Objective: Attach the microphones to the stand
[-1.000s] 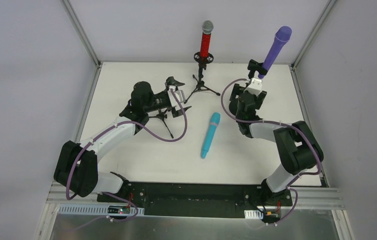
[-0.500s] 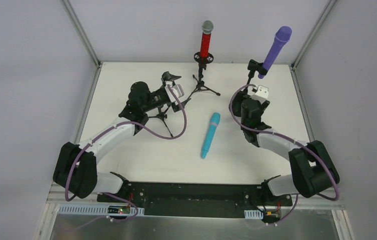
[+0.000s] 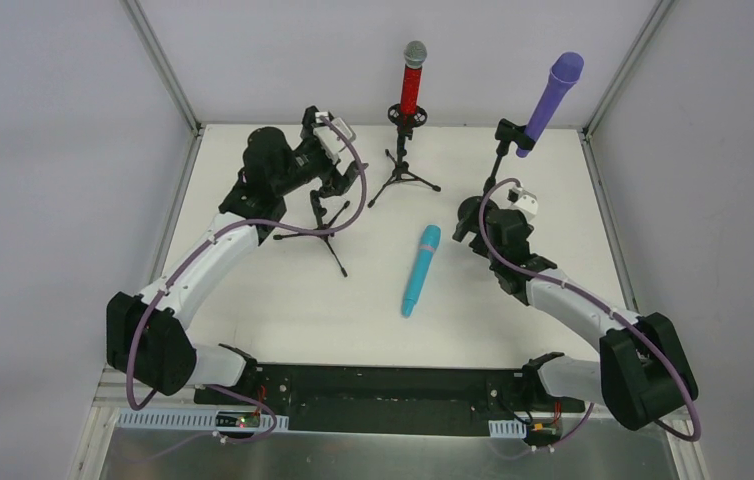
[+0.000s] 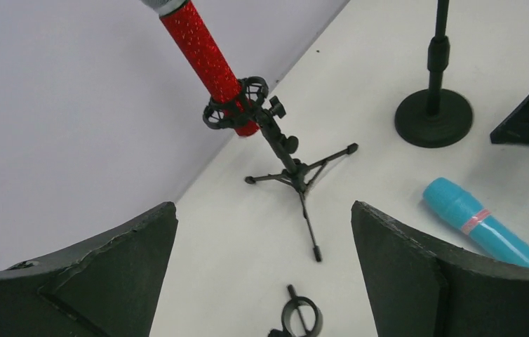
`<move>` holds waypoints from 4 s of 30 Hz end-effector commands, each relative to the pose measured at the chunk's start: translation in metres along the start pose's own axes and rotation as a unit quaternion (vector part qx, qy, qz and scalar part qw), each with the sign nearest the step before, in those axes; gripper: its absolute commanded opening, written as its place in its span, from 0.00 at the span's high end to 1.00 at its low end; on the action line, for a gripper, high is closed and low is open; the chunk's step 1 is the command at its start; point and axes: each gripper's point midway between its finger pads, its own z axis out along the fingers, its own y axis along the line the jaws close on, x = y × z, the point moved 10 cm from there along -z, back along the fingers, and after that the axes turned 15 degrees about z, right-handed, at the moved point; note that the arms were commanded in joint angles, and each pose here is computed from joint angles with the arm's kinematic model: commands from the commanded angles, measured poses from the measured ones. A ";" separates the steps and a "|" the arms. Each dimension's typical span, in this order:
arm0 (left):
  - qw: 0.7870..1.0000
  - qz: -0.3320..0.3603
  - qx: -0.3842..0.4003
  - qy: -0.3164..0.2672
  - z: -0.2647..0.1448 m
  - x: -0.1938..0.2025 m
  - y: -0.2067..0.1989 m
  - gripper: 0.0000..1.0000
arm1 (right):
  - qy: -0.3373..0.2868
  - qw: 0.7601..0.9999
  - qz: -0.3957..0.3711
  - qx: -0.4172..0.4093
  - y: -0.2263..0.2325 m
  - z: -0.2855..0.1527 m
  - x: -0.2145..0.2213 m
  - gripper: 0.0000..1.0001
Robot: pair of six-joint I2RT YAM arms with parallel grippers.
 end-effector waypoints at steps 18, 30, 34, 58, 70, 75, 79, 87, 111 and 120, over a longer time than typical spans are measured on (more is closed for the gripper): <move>0.979 -0.166 0.082 0.085 -0.067 0.052 -0.011 0.08 | 0.181 0.983 0.007 0.017 0.003 -0.027 0.023 0.01; 0.969 -0.172 0.125 0.127 -0.056 0.087 -0.029 0.16 | 0.193 0.981 0.009 0.017 0.007 -0.024 0.023 0.01; 0.967 -0.174 0.135 0.129 -0.054 0.092 -0.033 0.25 | 0.195 0.981 0.013 0.014 0.012 -0.023 0.022 0.01; 0.966 -0.133 0.213 0.064 -0.045 0.076 -0.056 1.00 | 0.208 0.978 0.004 -0.007 0.031 -0.019 0.023 0.01; 0.964 -0.106 0.232 0.071 -0.030 0.049 -0.087 1.00 | 0.210 0.978 -0.006 -0.012 0.050 -0.017 0.031 0.01; 0.961 -0.103 0.247 0.069 -0.022 0.046 -0.100 1.00 | 0.217 0.976 -0.004 -0.003 0.054 -0.012 0.036 0.01; 0.960 -0.110 0.251 0.064 -0.018 0.046 -0.104 1.00 | 0.225 0.974 -0.011 0.006 0.054 -0.009 0.042 0.01; 0.959 -0.090 0.267 0.036 -0.024 0.042 -0.106 0.48 | 0.233 0.972 -0.023 0.014 0.053 -0.005 0.049 0.01; 0.991 -0.087 0.064 -0.082 -0.053 0.007 -0.065 0.01 | 0.234 0.971 -0.047 0.016 0.059 -0.002 0.052 0.01; 0.983 -0.155 -0.094 -0.018 -0.061 0.032 -0.028 0.01 | 0.238 0.970 -0.051 0.020 0.058 0.000 0.053 0.01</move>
